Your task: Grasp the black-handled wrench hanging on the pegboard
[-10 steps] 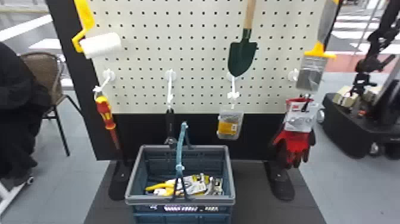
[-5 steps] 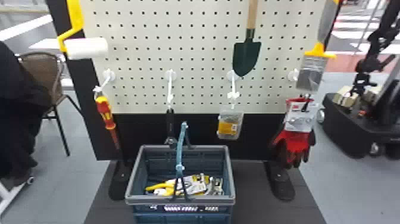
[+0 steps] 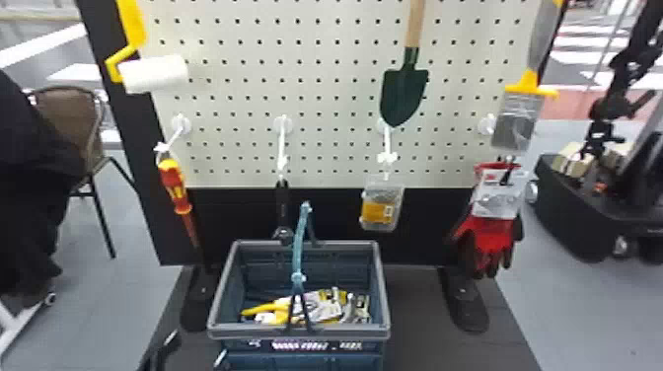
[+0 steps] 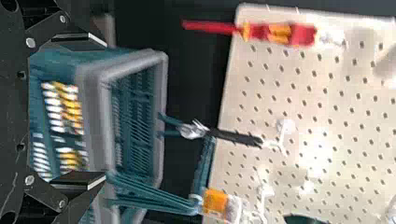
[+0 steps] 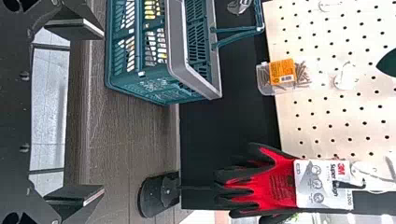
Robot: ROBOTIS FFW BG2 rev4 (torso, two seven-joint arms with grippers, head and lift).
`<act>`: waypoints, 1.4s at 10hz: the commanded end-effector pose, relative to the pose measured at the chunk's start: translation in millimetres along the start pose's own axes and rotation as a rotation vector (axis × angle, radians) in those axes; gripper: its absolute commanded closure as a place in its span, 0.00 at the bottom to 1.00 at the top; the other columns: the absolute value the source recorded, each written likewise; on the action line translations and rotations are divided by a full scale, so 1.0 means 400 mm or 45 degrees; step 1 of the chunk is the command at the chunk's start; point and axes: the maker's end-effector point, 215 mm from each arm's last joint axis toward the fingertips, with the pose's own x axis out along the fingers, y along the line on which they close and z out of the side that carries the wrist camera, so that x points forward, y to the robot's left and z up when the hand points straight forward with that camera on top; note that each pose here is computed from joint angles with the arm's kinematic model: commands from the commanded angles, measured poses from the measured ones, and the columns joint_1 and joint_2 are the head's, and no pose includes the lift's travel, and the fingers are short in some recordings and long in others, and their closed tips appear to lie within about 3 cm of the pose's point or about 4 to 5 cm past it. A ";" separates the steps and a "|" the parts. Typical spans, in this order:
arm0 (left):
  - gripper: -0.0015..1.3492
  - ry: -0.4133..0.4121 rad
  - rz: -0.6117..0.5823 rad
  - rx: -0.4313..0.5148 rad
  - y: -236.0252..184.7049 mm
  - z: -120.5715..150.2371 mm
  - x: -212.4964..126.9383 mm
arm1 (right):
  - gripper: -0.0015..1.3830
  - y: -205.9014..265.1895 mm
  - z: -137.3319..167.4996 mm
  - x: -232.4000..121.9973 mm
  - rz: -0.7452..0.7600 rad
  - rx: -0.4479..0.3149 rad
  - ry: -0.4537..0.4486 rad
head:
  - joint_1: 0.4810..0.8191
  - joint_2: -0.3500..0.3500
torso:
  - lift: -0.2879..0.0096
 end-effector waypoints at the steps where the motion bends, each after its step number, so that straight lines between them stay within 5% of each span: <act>1: 0.22 -0.031 -0.065 0.029 -0.004 0.063 0.088 | 0.10 0.000 -0.001 0.000 0.000 0.000 0.002 | 0.20 0.50 | 0.63; 5: 0.22 -0.067 -0.319 0.171 -0.034 0.252 0.289 | 0.10 0.007 0.008 0.010 0.010 0.000 -0.007 | 0.20 0.50 | 0.63; 9: 0.17 -0.020 -0.610 0.045 -0.118 0.255 0.424 | 0.10 0.009 0.006 0.012 0.018 0.000 -0.006 | 0.20 0.50 | 0.63; 14: 0.07 0.047 -0.787 0.126 -0.135 0.289 0.522 | 0.10 0.016 0.012 0.025 0.026 0.001 -0.016 | 0.20 0.50 | 0.63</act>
